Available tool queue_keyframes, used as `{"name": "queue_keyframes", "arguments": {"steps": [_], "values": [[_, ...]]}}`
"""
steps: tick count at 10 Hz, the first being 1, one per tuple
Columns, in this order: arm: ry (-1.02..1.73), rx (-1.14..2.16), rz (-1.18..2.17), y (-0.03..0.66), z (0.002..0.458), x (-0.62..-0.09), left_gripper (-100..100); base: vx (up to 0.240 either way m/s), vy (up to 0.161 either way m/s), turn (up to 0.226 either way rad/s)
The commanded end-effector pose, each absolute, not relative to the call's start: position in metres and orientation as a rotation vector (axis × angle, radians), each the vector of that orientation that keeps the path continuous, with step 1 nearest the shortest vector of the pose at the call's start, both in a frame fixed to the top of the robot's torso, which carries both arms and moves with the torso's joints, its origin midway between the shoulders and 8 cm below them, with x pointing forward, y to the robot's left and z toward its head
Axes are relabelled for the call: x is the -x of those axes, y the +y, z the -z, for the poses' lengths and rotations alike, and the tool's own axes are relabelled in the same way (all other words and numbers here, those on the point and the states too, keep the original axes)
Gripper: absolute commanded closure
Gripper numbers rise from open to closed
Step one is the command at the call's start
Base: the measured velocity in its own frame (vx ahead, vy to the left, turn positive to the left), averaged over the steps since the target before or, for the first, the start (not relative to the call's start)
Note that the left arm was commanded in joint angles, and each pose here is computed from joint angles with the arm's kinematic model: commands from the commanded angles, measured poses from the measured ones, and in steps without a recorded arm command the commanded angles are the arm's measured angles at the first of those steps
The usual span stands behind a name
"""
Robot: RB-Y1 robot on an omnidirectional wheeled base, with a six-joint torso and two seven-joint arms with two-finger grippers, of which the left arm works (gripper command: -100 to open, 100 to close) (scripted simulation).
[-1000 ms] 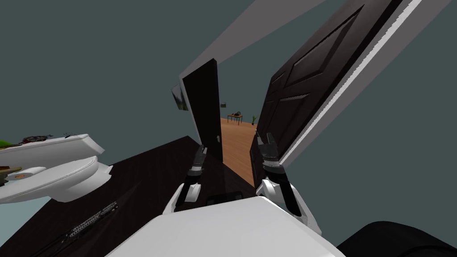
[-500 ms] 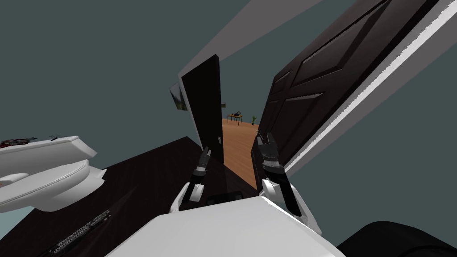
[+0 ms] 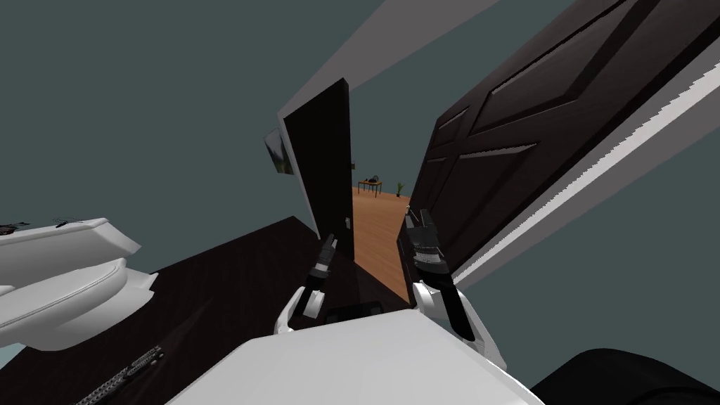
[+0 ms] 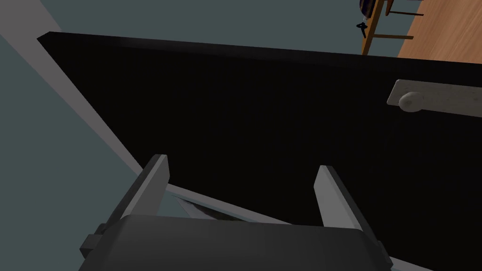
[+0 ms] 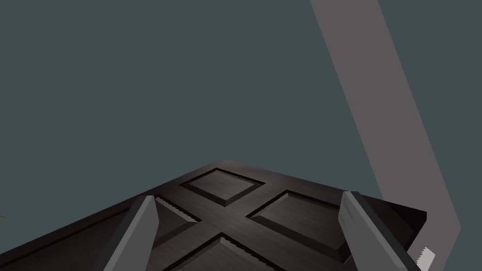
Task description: Push the door open
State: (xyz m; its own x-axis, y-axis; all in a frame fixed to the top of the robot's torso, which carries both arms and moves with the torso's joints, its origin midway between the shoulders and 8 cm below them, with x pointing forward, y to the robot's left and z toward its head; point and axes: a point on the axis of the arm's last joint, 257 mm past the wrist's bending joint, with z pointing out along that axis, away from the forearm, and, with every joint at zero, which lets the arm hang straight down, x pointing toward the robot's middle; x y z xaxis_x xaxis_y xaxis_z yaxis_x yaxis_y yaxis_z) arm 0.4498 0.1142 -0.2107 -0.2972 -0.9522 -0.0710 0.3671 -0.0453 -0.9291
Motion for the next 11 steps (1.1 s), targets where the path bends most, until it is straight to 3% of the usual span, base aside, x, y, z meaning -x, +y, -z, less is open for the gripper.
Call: {"name": "queue_keyframes", "arguments": {"steps": [1, 11], "values": [[1.155, 0.757, 1.578, 0.111, 0.219, -0.451, -100, 0.054, 0.050, -0.012], [1.317, 0.799, 1.616, 0.074, 0.284, -0.453, -100, 0.069, 0.057, -0.019]]}}
